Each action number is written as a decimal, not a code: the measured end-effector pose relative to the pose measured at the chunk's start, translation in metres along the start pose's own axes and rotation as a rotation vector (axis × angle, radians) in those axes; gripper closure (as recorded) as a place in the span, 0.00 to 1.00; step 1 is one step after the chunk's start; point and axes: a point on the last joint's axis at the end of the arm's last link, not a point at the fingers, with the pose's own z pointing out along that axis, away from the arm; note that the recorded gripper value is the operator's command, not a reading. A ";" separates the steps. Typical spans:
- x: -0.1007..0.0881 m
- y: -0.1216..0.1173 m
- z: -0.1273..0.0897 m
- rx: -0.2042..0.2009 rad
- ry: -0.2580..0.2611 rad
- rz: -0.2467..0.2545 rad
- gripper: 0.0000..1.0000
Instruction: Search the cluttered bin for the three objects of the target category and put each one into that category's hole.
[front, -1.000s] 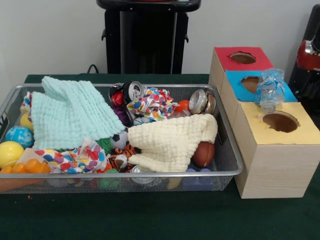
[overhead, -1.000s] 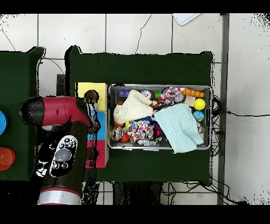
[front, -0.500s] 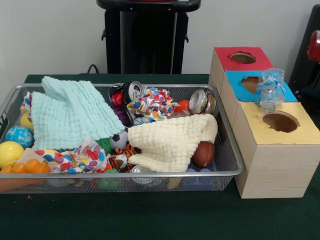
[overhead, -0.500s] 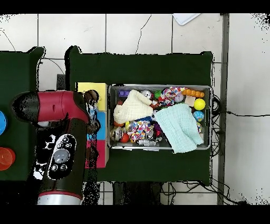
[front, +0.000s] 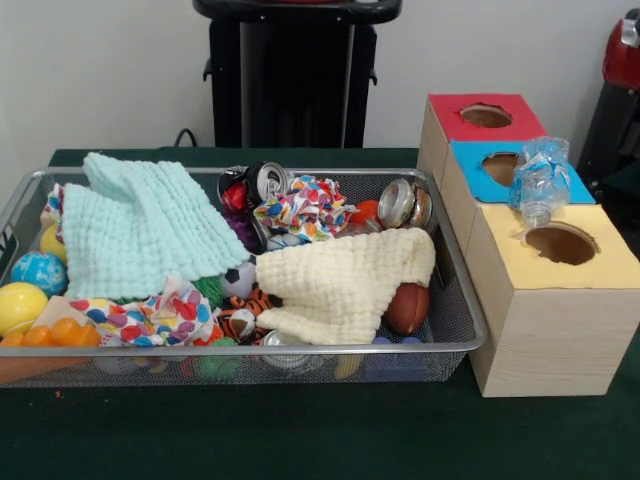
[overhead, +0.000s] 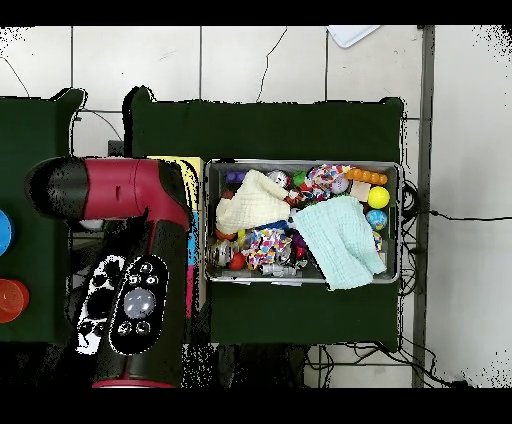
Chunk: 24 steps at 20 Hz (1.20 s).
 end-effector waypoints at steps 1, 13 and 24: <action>-0.002 -0.003 -0.003 -0.003 -0.002 0.006 1.00; -0.015 -0.040 0.007 -0.031 -0.050 0.068 1.00; 0.007 -0.043 0.041 -0.033 -0.016 0.066 1.00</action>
